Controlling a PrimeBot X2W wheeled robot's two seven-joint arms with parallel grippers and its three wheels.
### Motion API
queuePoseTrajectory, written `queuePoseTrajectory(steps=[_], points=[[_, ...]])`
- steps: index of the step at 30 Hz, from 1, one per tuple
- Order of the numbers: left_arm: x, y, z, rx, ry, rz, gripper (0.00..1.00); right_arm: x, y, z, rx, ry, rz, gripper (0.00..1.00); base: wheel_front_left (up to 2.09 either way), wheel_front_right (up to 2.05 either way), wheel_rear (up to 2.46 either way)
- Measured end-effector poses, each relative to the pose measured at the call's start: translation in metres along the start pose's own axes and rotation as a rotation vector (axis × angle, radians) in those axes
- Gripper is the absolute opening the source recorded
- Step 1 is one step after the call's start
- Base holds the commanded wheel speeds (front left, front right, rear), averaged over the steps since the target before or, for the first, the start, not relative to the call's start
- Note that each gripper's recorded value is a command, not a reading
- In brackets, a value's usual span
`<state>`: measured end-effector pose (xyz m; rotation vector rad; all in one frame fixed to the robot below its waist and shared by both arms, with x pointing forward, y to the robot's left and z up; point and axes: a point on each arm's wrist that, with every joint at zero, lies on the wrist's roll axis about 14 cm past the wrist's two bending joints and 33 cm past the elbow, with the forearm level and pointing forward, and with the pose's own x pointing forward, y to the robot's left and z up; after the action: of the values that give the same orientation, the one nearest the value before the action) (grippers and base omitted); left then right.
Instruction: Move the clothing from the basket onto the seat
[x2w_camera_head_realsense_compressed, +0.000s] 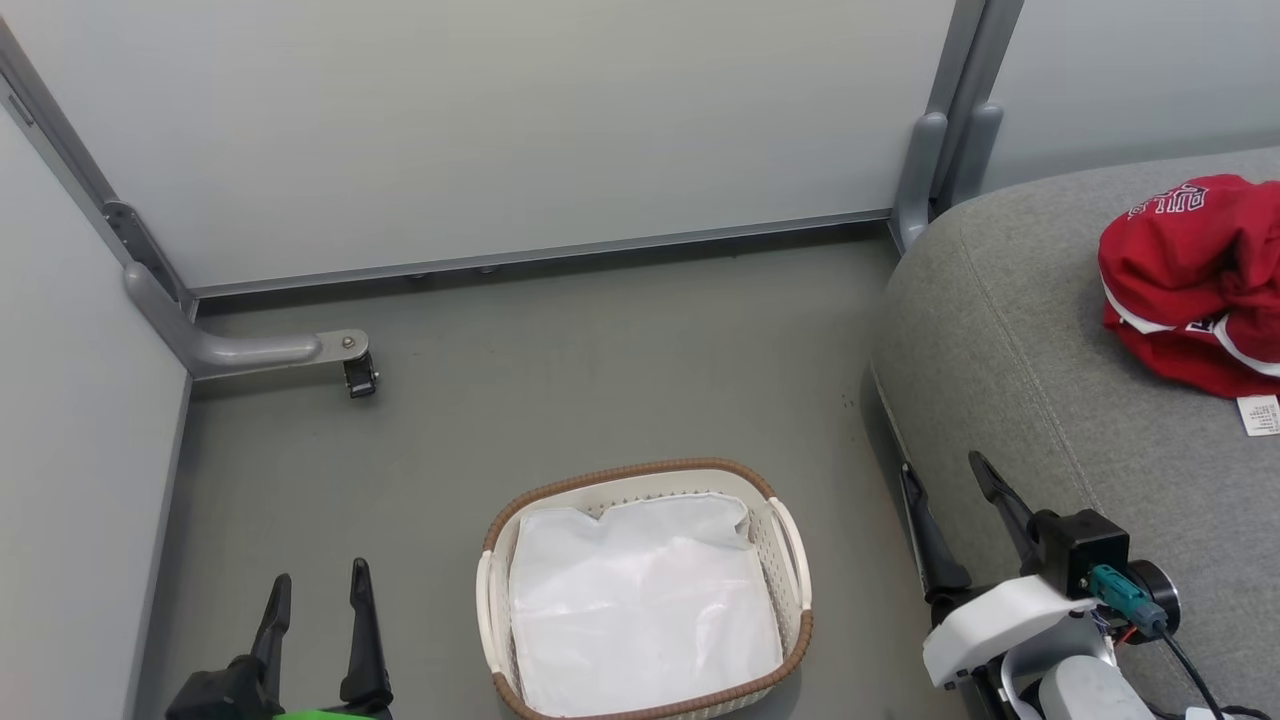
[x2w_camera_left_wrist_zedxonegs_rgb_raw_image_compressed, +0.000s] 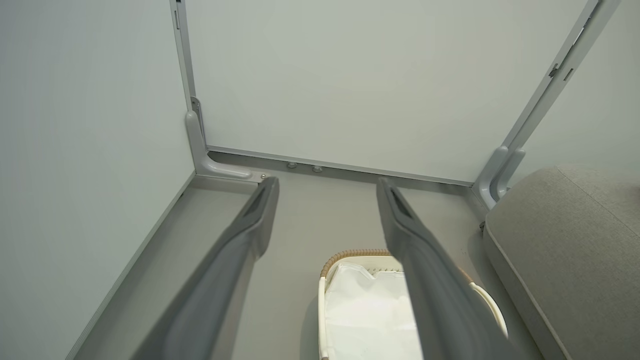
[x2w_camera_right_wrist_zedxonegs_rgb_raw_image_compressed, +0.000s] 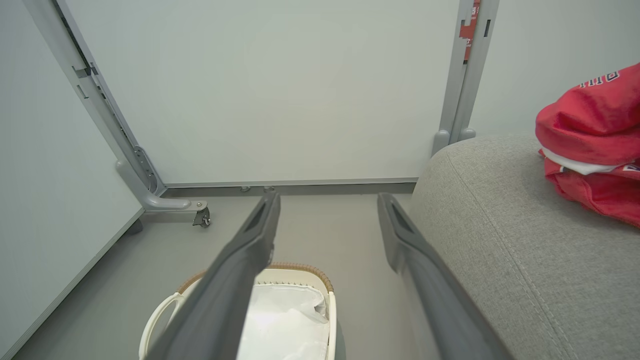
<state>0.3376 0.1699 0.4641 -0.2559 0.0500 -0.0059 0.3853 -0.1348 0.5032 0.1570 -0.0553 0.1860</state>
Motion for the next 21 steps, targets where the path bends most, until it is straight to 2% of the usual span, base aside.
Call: queuePoseTrajectory(steps=[8, 9, 14, 21], points=[[0.000, -0.002, 0.002, 0.000, -0.006, -0.009, 1.00, 0.000, -0.001, 0.000, -0.001, 0.000, -0.003, 1.00, 0.00, 0.00, 0.00], [0.001, -0.002, 0.002, 0.000, -0.008, -0.011, 0.00, 0.000, -0.001, 0.000, -0.001, 0.001, -0.004, 0.00, 0.00, 0.00, 0.00], [-0.003, 0.000, -0.010, -0.004, 0.033, -0.001, 0.00, -0.011, -0.002, -0.021, 0.012, 0.063, -0.016, 0.00, 0.00, 0.00, 0.00], [-0.003, 0.008, -0.016, -0.112, 0.065, 0.041, 0.00, -0.013, -0.011, -0.024, 0.132, 0.082, -0.066, 0.00, 0.00, 0.00, 0.00]])
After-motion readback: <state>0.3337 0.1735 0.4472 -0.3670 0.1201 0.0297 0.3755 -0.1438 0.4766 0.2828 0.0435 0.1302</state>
